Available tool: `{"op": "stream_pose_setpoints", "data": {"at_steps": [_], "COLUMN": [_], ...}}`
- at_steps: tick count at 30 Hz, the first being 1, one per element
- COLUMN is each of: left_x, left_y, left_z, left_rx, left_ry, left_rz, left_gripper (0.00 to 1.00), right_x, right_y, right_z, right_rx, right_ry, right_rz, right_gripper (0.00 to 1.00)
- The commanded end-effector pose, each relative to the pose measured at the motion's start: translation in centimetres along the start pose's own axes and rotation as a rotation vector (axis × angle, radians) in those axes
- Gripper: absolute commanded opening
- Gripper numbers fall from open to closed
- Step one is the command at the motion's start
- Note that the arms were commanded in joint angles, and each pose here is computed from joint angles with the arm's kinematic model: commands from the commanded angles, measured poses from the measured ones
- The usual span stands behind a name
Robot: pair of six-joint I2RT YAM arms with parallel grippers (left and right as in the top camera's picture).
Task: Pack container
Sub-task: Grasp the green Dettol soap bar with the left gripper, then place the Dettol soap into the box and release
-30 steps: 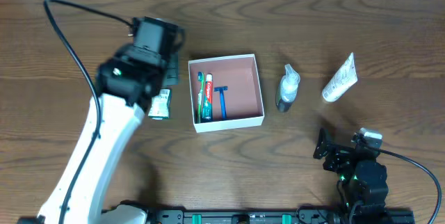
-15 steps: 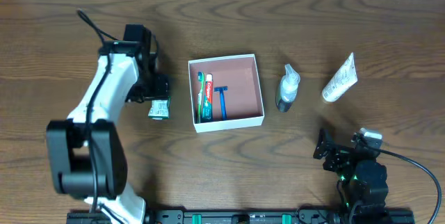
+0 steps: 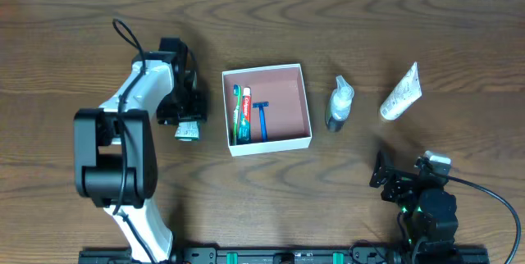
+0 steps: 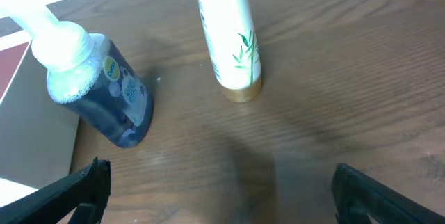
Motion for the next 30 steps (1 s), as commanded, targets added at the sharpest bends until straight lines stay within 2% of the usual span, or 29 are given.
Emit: {"op": "stream_pose_setpoints", "data": {"at_steps": [1, 4, 5, 7, 14, 18, 22, 26, 30], "left_x": [-0.6, -0.7, -0.7, -0.7, -1.3, -2.7, -4.3, -4.8, -4.1], "left_y": [1.4, 1.3, 1.2, 0.7, -5.8, -11.6, -16.3, -18.1, -16.6], "left_z": [0.0, 0.0, -0.1, -0.1, -0.6, -2.1, -5.4, -9.0, -11.6], "left_rx": [-0.01, -0.01, -0.01, -0.008, 0.006, 0.014, -0.051, -0.08, -0.069], "left_ry": [0.001, 0.0, -0.001, -0.015, -0.057, -0.046, -0.025, 0.066, 0.096], "left_rz": [0.05, 0.052, 0.049, 0.039, -0.092, -0.262, -0.44, -0.53, -0.495], "left_gripper": [0.56, 0.35, 0.31, 0.29, 0.26, 0.26, 0.26, 0.26, 0.26], "right_x": [0.1, 0.1, 0.1, 0.1, 0.1, 0.1, 0.1, 0.1, 0.1], "right_y": [0.0, 0.0, 0.0, 0.0, 0.0, 0.0, 0.0, 0.0, 0.0], "right_z": [-0.2, -0.2, -0.2, -0.2, -0.2, -0.2, -0.2, -0.2, -0.2], "right_rx": [-0.009, -0.009, -0.01, -0.009, -0.009, -0.009, -0.009, -0.009, -0.009], "right_ry": [0.012, 0.012, 0.012, 0.012, 0.012, 0.012, 0.012, 0.012, 0.012], "right_rz": [-0.011, -0.011, -0.011, -0.011, -0.011, -0.011, -0.011, -0.011, -0.011], "right_gripper": [0.99, 0.99, 0.99, 0.99, 0.99, 0.99, 0.99, 0.99, 0.99]}}
Point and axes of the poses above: each gripper's point midway between its finger pads, its own y axis out along the fingers, its own z axis along the line the jaws close on, x = y × z, the point moved 7 cm from there along -y, back along the fingers, and after that the axes turned 13 degrees about y, right-handed, at the moved point
